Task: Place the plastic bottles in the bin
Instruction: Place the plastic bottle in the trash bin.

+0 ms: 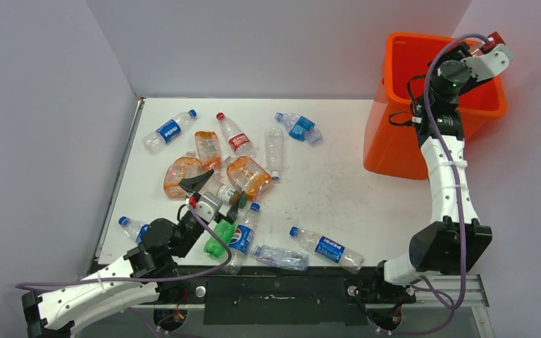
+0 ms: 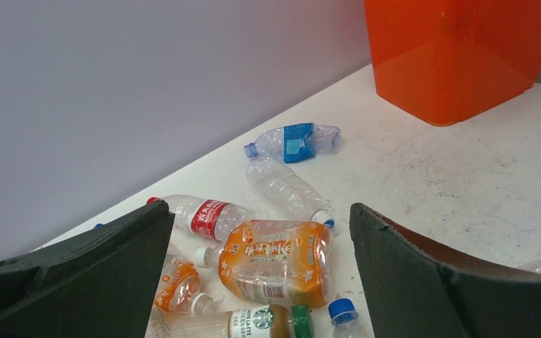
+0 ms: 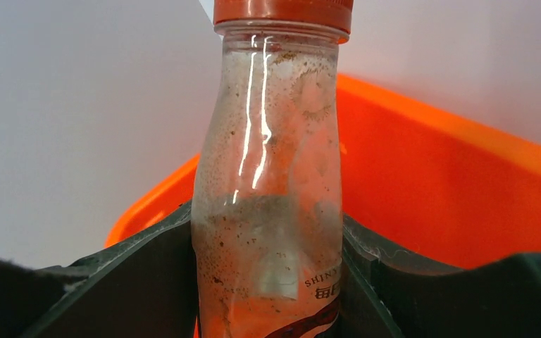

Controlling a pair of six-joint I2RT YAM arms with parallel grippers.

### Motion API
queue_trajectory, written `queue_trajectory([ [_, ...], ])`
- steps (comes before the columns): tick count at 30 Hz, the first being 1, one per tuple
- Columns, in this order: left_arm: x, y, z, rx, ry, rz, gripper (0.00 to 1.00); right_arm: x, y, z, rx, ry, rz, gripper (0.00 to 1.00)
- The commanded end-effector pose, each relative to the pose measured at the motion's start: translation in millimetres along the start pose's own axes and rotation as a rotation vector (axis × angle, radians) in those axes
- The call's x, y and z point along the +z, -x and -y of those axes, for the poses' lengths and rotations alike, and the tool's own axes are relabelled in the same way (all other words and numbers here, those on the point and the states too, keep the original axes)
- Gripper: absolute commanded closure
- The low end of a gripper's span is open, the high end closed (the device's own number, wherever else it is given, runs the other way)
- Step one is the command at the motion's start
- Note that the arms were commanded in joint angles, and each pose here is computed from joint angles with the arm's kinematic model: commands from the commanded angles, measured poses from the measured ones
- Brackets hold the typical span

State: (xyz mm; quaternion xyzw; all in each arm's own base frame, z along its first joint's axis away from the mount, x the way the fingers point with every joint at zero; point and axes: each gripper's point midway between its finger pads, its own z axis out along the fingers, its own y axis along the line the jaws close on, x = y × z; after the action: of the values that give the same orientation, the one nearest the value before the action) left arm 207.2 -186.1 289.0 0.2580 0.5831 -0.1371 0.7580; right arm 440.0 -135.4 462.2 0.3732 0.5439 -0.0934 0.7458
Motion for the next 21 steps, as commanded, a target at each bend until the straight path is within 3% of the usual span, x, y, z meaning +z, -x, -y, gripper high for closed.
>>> queue_trajectory([
  [1,1,18,-2,0.005,-0.007,0.073,0.04,15,-2,-3,0.021,-0.024,0.008,0.48],
  [6,1,16,2,0.021,-0.027,0.071,0.04,19,-10,4,0.017,-0.039,-0.004,0.17],
  [10,1,15,2,0.028,-0.029,0.071,0.04,17,-5,-6,0.049,-0.014,0.001,0.0],
  [12,0,15,2,0.032,-0.029,0.072,0.04,11,6,-22,0.075,0.023,0.016,0.08],
  [15,1,14,2,0.039,-0.026,0.069,0.04,-8,30,-60,0.096,0.102,0.044,0.1],
  [21,1,9,-3,0.057,0.007,0.055,0.04,-100,53,-151,0.149,0.385,0.017,0.1],
])
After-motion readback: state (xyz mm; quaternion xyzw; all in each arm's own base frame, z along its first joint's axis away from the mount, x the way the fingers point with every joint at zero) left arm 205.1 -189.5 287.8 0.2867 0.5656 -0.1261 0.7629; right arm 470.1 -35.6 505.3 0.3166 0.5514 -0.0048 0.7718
